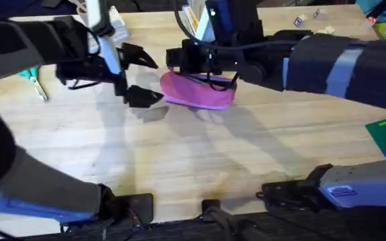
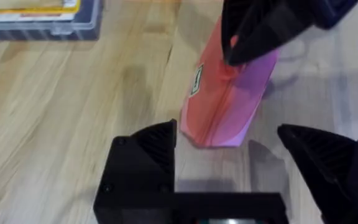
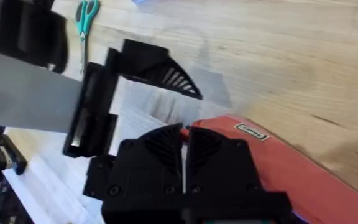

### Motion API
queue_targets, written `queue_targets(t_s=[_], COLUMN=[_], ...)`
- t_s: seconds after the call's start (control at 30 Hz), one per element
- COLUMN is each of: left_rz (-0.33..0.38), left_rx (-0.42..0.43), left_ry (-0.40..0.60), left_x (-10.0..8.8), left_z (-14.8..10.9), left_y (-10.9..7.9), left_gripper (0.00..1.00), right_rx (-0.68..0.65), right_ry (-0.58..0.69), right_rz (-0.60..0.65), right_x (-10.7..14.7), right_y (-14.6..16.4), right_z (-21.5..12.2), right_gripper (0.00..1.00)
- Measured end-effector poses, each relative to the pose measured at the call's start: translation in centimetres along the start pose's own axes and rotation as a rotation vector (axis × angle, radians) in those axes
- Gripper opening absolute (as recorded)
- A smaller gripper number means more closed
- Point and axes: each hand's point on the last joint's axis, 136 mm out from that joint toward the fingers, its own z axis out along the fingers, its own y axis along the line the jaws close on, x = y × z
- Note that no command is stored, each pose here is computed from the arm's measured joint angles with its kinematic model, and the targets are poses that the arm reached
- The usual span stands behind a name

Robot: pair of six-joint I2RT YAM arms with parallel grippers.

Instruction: Unzip the bag, pick up the pens from the table one at a time and place them inside, then zip the bag closed.

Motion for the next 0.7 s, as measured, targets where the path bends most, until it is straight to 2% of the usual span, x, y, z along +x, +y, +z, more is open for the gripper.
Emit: queue_targets(t_s=[0.17,0.4,0.43,0.47,0.53,0.6,0.63,0.67,0.7], left_rz=[0.014,0.033,0.035,0.035,0.039,0.045,0.048,0.051,0.052], left_rx=[0.053,0.076,0.079,0.08,0.082,0.079,0.078,0.077,0.077], left_ry=[-0.035,-0.062,-0.063,-0.065,-0.067,-0.067,-0.066,-0.066,-0.066], left_x=[-0.3,-1.2,-1.3,-1.3,-1.4,-1.4,-1.4,-1.4,-1.4], left_z=[1.9,2.5,2.6,2.6,2.7,2.7,2.7,2.7,2.7], left_y=[-0.5,-1.0,-1.1,-1.1,-1.1,-1.0,-1.0,-1.0,-1.0], left_gripper=[0.993,0.972,0.924,0.828,0.574,0.233,0.113,0.061,0.049], right_rx=[-0.008,-0.01,-0.01,-0.01,-0.01,-0.011,-0.011,-0.011,-0.011], right_ry=[0.007,0.009,0.008,0.008,0.009,0.009,0.01,0.01,0.01], right_rz=[-0.006,-0.007,-0.007,-0.006,-0.006,-0.007,-0.006,-0.006,-0.007], right_x=[0.3,0.4,0.3,0.3,0.4,0.4,0.4,0.4,0.4], right_y=[0.4,0.5,0.5,0.5,0.5,0.5,0.5,0.5,0.5], right_z=[0.1,0.1,0.1,0.1,0.1,0.1,0.1,0.1,0.1], right_gripper=[0.029,0.03,0.029,0.029,0.03,0.029,0.03,0.03,0.03])
